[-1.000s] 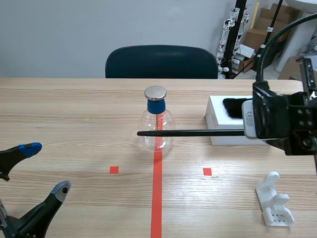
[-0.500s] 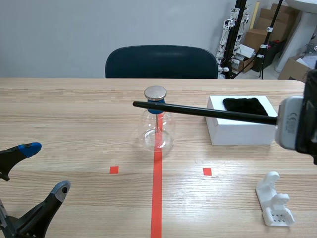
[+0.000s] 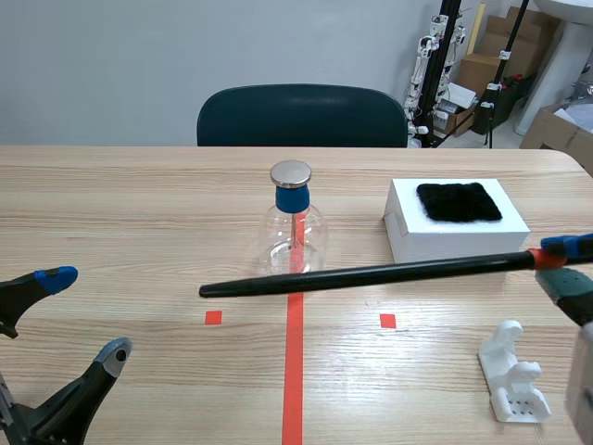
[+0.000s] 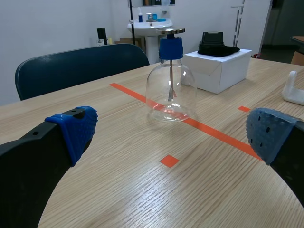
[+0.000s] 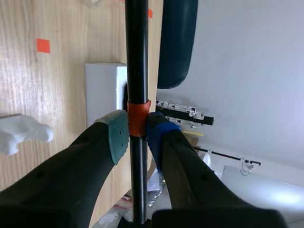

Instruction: Do the electroscope experiment. pick up the black charging rod

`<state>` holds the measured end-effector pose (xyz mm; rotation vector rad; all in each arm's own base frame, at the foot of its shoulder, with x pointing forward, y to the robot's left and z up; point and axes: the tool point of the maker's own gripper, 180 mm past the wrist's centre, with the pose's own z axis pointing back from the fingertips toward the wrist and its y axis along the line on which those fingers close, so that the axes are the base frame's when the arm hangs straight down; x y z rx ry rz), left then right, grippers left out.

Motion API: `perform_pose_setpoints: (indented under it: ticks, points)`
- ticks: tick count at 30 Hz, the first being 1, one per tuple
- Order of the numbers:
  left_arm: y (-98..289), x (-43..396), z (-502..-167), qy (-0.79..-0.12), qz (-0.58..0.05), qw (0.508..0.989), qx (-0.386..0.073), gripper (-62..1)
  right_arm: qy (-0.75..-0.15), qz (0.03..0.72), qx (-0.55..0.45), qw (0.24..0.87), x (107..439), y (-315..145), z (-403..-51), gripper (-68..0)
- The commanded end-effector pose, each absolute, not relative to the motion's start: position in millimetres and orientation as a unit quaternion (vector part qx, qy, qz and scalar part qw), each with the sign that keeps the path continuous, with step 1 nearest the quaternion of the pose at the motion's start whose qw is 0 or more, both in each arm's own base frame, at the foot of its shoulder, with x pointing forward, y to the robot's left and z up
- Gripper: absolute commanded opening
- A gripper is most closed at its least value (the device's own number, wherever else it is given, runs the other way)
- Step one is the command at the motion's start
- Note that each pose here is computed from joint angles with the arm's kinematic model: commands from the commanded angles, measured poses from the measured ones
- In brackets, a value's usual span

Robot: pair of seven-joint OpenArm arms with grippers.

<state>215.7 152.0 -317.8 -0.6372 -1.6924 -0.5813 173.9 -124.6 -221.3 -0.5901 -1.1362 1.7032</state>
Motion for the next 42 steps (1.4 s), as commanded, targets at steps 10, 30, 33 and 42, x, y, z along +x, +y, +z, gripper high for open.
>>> perform_pose_setpoints:
  ticks: [10, 30, 33, 42]
  points:
    - [153, 218, -311, -0.735, -0.242, 0.571, -0.274, 1.4, -0.503, 0.675, -0.296, 0.451, 190, -124, -196, -67.4]
    - [153, 218, -311, -0.735, -0.242, 0.571, -0.274, 1.4, -0.494, 0.67, -0.285, 0.475, 188, -125, -203, -67.3]
    - [153, 218, -311, -0.735, -0.242, 0.571, -0.274, 1.4, -0.492, 0.668, -0.283, 0.481, 188, -125, -205, -67.3]
    - [153, 218, -311, -0.735, -0.242, 0.571, -0.274, 1.4, -0.506, 0.638, -0.267, 0.515, 190, -126, -204, -67.3]
